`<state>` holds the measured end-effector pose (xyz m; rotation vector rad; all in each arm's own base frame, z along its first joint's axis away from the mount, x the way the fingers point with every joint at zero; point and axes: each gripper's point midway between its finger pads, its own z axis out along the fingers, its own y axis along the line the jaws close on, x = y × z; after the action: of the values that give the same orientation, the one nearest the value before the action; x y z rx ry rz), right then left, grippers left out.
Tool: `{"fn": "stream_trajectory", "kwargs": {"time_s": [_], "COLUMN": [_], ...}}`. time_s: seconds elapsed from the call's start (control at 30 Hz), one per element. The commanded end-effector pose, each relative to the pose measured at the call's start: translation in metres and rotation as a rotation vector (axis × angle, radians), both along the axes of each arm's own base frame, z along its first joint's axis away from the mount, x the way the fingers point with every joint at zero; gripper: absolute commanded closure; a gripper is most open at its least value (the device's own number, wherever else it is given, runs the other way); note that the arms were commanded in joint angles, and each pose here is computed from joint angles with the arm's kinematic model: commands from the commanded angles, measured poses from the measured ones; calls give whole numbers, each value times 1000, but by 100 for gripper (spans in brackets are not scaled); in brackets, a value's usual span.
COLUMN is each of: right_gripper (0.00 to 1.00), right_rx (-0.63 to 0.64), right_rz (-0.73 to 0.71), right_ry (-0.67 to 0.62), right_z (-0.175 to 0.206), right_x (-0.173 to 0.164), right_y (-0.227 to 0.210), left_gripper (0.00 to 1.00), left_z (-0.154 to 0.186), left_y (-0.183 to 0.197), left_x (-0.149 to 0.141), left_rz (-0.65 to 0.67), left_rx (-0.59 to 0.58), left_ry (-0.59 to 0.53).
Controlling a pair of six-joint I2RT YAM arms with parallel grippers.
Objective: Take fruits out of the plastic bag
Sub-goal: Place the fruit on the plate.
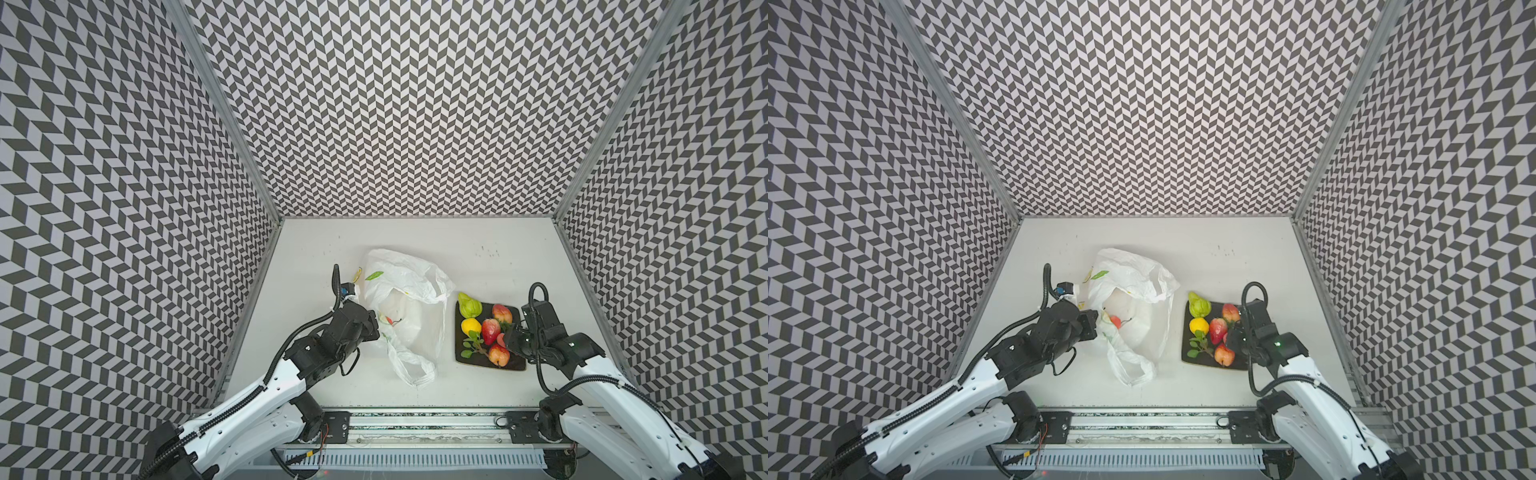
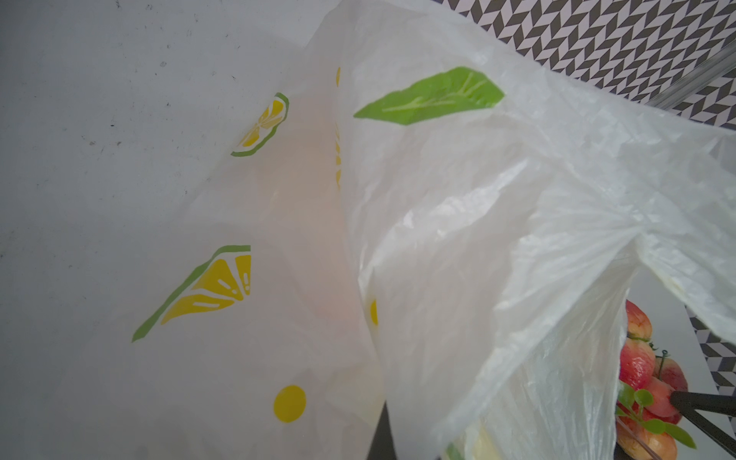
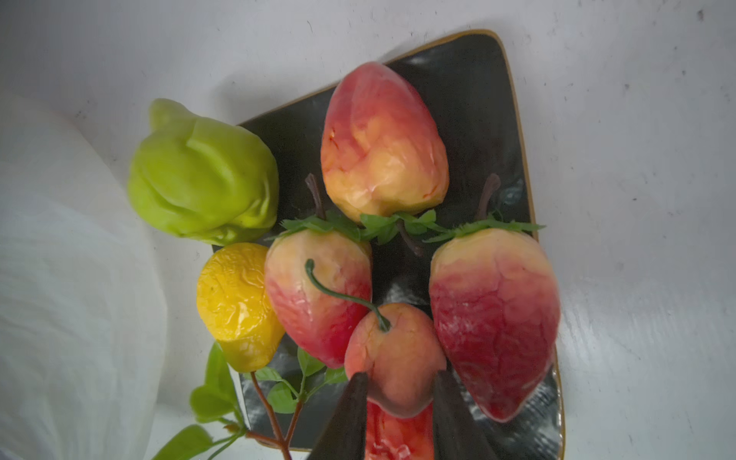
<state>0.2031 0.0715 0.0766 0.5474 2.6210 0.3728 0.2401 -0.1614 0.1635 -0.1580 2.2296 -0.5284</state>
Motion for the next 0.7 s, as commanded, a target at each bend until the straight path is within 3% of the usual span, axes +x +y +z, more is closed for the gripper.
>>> {"fn": "stream_trajectory", "kwargs": {"time_s": [0.0, 0.17, 0.4, 0.53, 0.67], "right_gripper": [72, 72, 67, 62, 57], "right_rx": [29, 22, 20, 111, 180], "right_rz": [-3, -1, 41, 255, 490], "right_ry": [-48, -63, -184, -362, -512], "right_z": [4, 12, 64, 111, 136], "right_x": [13, 16, 31, 45, 37], "right_y": [7, 6, 10, 55, 120], "left_gripper": [100, 100, 100, 100, 100], "left_z": [-4, -3, -4, -8, -10], "left_y": [5, 4, 3, 3, 2], "left_x": [1, 2, 2, 0, 0], "left_rz": [17, 14, 9, 3, -4], "left_rx": [24, 29, 31, 31, 35], "left_ry": [10, 10, 13, 21, 27]}}
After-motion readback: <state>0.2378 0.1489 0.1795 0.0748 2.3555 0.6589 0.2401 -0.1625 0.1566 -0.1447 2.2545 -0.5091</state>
